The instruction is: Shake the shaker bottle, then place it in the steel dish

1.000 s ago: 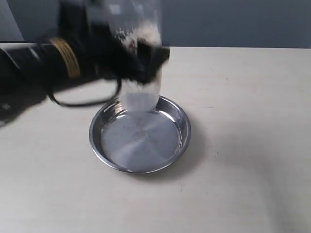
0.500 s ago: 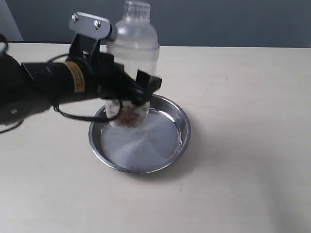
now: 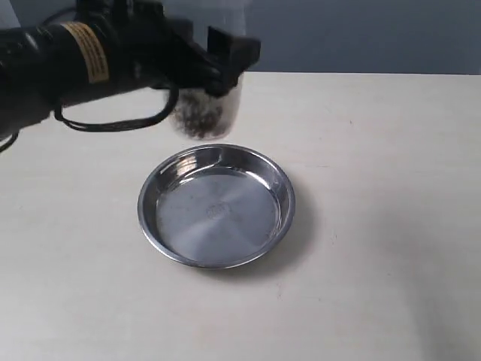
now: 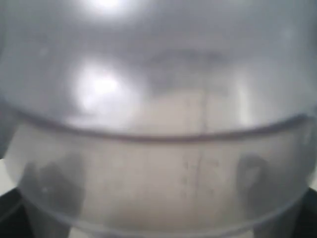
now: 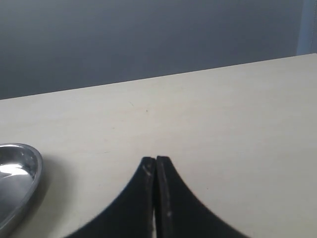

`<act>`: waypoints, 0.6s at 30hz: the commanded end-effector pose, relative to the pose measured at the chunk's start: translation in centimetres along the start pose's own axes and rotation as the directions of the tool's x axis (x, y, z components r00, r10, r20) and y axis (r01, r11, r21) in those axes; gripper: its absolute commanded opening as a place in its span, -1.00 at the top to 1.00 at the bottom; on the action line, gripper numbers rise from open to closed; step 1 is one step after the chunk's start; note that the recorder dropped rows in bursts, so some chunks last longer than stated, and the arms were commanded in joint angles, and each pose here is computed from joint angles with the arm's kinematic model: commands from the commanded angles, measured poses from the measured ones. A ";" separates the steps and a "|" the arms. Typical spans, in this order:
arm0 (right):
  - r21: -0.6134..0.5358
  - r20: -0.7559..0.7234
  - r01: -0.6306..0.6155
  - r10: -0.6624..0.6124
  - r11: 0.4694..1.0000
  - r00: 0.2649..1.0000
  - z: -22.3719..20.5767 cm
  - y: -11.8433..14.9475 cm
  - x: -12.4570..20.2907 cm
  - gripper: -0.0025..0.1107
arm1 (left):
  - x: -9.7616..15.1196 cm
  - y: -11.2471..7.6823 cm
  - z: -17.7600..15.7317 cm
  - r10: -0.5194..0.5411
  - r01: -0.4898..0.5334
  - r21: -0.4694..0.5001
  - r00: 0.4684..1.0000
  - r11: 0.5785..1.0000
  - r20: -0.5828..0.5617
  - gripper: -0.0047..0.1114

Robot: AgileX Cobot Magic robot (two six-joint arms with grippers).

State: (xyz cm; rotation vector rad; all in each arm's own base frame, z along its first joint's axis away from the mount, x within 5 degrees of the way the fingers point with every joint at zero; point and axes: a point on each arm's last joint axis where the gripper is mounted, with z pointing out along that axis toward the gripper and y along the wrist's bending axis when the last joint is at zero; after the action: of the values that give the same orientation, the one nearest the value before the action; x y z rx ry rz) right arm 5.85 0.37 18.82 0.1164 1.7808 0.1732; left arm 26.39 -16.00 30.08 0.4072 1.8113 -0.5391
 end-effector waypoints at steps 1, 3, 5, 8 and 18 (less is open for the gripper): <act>-0.002 0.010 0.006 -0.006 1.000 1.000 0.0 0.0 -0.1 0.97 | 8.3 0.9 2.4 -0.140 0.126 -0.069 0.956 0.990 -0.260 0.91; -0.002 0.010 0.006 -0.006 1.000 1.000 0.0 0.0 -0.1 0.97 | 5.2 0.3 1.9 -0.118 0.116 -0.017 0.983 0.993 -0.142 0.91; -0.002 0.010 0.006 -0.006 1.000 1.000 0.0 0.0 -0.1 0.97 | -0.6 -1.0 0.3 0.010 -0.013 0.059 0.998 0.998 0.063 0.91; -0.002 0.010 0.006 -0.006 1.000 1.000 0.0 0.0 -0.1 0.97 | -1.1 -1.0 -0.1 0.003 -0.004 0.027 1.000 1.000 0.031 0.91; -0.002 0.008 0.006 -0.006 1.000 1.000 0.0 0.0 -0.1 0.97 | 0.0 -1.5 0.1 0.035 -0.037 0.060 0.998 0.997 0.045 0.91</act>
State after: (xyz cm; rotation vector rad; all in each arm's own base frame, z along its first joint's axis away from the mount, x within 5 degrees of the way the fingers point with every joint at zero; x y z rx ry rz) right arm 5.85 0.37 18.82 0.1164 1.7808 0.1732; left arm 26.13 -17.11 26.12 0.4432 1.9418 -0.5296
